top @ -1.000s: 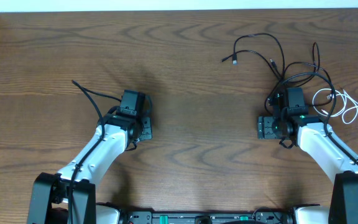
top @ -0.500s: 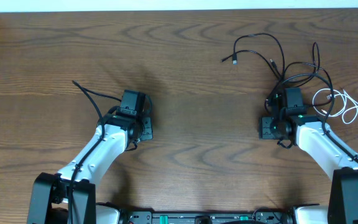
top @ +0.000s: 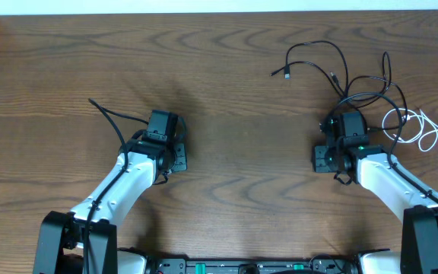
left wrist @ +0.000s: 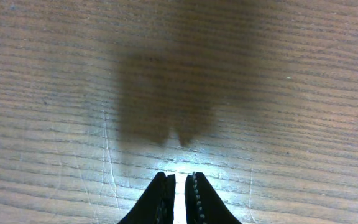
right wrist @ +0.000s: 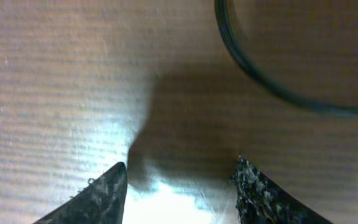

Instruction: Untangle cables

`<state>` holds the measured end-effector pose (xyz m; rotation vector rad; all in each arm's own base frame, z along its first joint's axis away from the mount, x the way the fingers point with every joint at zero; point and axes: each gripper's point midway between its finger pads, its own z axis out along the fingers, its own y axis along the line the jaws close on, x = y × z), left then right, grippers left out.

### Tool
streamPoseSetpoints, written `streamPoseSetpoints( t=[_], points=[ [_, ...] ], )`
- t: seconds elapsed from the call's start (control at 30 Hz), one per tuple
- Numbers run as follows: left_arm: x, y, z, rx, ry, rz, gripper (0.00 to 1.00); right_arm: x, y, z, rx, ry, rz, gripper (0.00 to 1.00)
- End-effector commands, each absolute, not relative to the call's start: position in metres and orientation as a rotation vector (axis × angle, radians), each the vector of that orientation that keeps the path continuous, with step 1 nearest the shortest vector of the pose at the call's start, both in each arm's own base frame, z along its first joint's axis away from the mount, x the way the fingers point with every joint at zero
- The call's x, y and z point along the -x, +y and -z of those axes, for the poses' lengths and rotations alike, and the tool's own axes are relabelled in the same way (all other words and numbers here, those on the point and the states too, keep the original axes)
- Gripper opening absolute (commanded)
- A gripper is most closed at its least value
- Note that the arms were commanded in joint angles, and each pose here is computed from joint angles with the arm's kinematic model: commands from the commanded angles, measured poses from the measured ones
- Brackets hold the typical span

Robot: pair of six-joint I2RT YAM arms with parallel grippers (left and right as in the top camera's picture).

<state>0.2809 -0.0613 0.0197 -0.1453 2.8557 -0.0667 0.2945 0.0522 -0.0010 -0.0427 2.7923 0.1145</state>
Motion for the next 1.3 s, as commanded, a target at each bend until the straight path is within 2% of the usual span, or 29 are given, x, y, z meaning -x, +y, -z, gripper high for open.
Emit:
streamPoseSetpoints(
  t=[0.0,0.07,0.1,0.2,0.4,0.47,0.53,0.83,1.03,1.07,1.1,1.13,1.17,1.2,1.27],
  points=[
    [-0.278,-0.058,-0.015,0.158,2.872,0.056,0.13,-0.284,0.059,0.010,0.059,2.819,-0.147,0.47],
    [-0.278,-0.058,-0.015,0.158,2.872,0.056,0.13,-0.284,0.066,0.009,0.076,2.812,-0.182,0.33],
    [-0.278,-0.058,-0.015,0.158,2.872,0.056,0.14,-0.285,0.066,0.009,0.078,2.810,-0.182,0.30],
    [-0.278,-0.058,-0.015,0.158,2.872,0.056,0.13,-0.286,0.068,0.009,0.088,2.801,-0.186,0.01],
    [-0.278,-0.058,-0.015,0.158,2.872,0.056,0.13,-0.290,0.088,0.004,0.197,2.762,-0.299,0.01],
    [-0.278,-0.058,-0.015,0.157,2.872,0.056,0.08,-0.291,0.096,0.002,0.242,2.743,-0.348,0.01],
    [-0.278,-0.059,-0.015,0.156,2.872,0.056,0.08,-0.291,0.098,0.001,0.248,2.738,-0.355,0.01],
    [-0.278,-0.059,-0.015,0.135,2.872,0.055,0.07,-0.293,0.108,-0.005,0.264,2.714,-0.433,0.01],
    [-0.278,-0.065,-0.015,0.085,2.873,0.099,0.07,-0.296,0.106,-0.025,0.263,2.664,-0.413,0.02],
    [-0.278,-0.072,-0.016,0.042,2.876,0.150,0.07,-0.296,0.104,-0.029,0.261,2.655,-0.404,0.05],
    [-0.278,-0.081,-0.017,-0.010,2.876,0.218,0.07,-0.296,0.102,-0.034,0.256,2.647,-0.386,0.14],
    [-0.277,-0.088,-0.018,-0.044,2.875,0.270,0.07,-0.296,0.099,-0.038,0.252,2.641,-0.366,0.32],
    [-0.276,-0.091,-0.018,-0.053,2.875,0.299,0.07,-0.295,0.097,-0.041,0.247,2.637,-0.349,0.56],
    [-0.276,-0.091,-0.018,-0.053,2.874,0.301,0.08,-0.294,0.094,-0.044,0.243,2.633,-0.329,0.99],
    [-0.276,-0.091,-0.018,-0.053,2.875,0.300,0.08,-0.294,0.090,-0.046,0.234,2.628,-0.297,0.99]
  ],
)
